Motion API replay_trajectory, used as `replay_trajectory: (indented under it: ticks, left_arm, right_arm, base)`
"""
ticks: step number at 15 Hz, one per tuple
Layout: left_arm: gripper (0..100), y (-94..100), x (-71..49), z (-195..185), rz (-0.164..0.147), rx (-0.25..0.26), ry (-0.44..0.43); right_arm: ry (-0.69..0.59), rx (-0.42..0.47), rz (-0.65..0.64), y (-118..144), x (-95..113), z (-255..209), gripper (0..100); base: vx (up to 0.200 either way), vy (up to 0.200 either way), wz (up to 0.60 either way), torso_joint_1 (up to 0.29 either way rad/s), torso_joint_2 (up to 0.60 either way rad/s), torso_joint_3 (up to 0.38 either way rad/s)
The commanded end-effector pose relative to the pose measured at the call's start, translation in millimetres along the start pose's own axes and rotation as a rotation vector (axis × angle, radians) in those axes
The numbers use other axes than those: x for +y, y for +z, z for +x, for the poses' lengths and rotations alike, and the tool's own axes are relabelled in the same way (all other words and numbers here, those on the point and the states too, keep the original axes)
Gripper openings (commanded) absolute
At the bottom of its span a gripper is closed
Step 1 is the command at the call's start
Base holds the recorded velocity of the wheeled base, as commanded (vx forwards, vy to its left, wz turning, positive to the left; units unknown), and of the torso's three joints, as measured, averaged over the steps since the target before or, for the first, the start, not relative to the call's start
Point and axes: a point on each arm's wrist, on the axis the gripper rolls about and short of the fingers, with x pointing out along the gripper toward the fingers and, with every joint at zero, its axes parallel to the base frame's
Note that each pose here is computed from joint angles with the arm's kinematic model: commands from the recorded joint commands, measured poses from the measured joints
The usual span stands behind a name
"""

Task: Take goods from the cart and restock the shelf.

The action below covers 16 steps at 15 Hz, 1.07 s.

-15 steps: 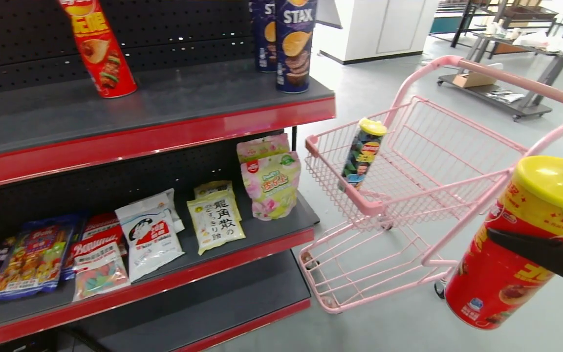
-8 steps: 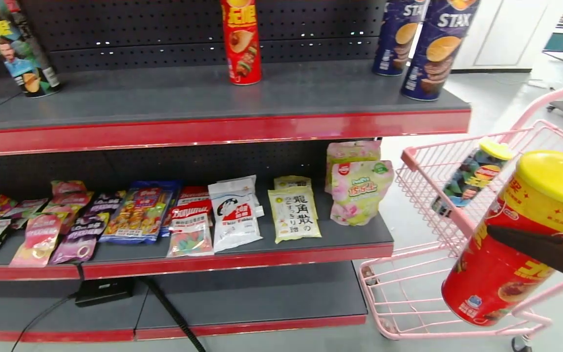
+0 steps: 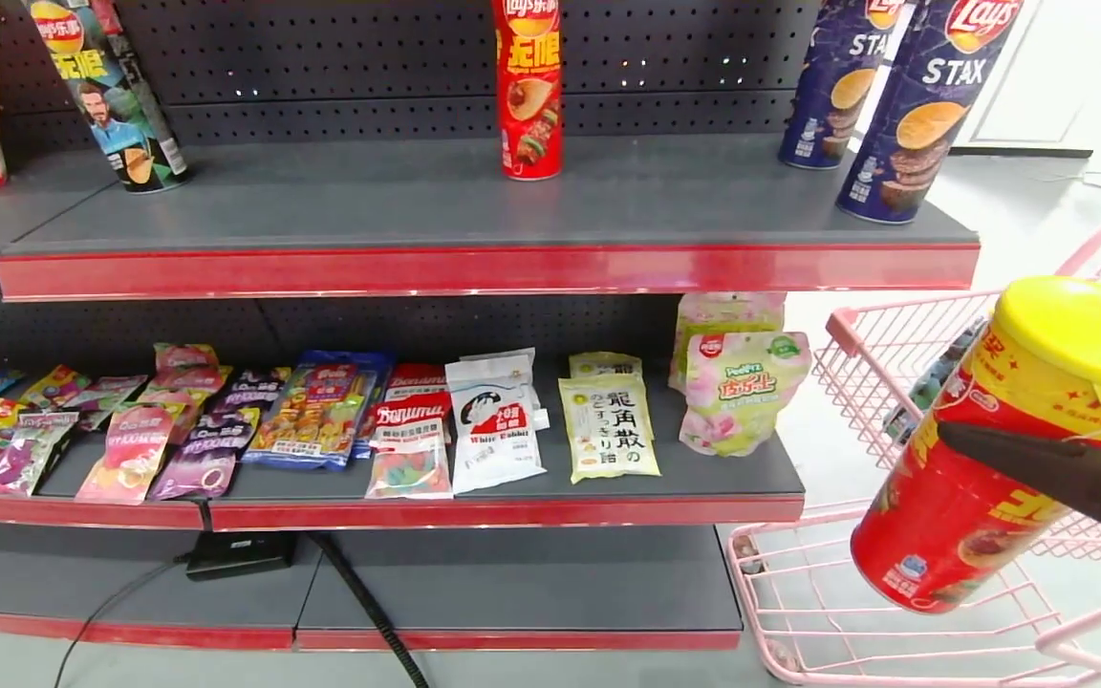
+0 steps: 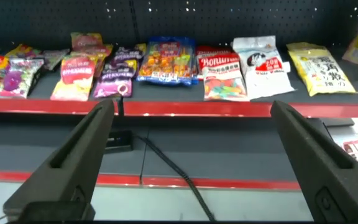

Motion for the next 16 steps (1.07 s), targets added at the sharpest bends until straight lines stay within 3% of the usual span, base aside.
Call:
replay_trajectory:
  ticks: [1, 16]
  left_arm:
    - [100, 0.0, 0.0, 0, 0.0, 0.002, 0.001]
    - [100, 0.0, 0.0, 0, 0.0, 0.002, 0.001]
  right_arm:
    - [0.0, -0.006, 0.0, 3, 0, 1, 0]
    - [0.022, -0.041, -0.005, 20, -2, 6, 0]
  base:
    - [0.0, 0.0, 0.0, 0.119, -0.43, -0.31]
    - [0.0, 0.0, 0.0, 0.179, -0.53, -0.348]
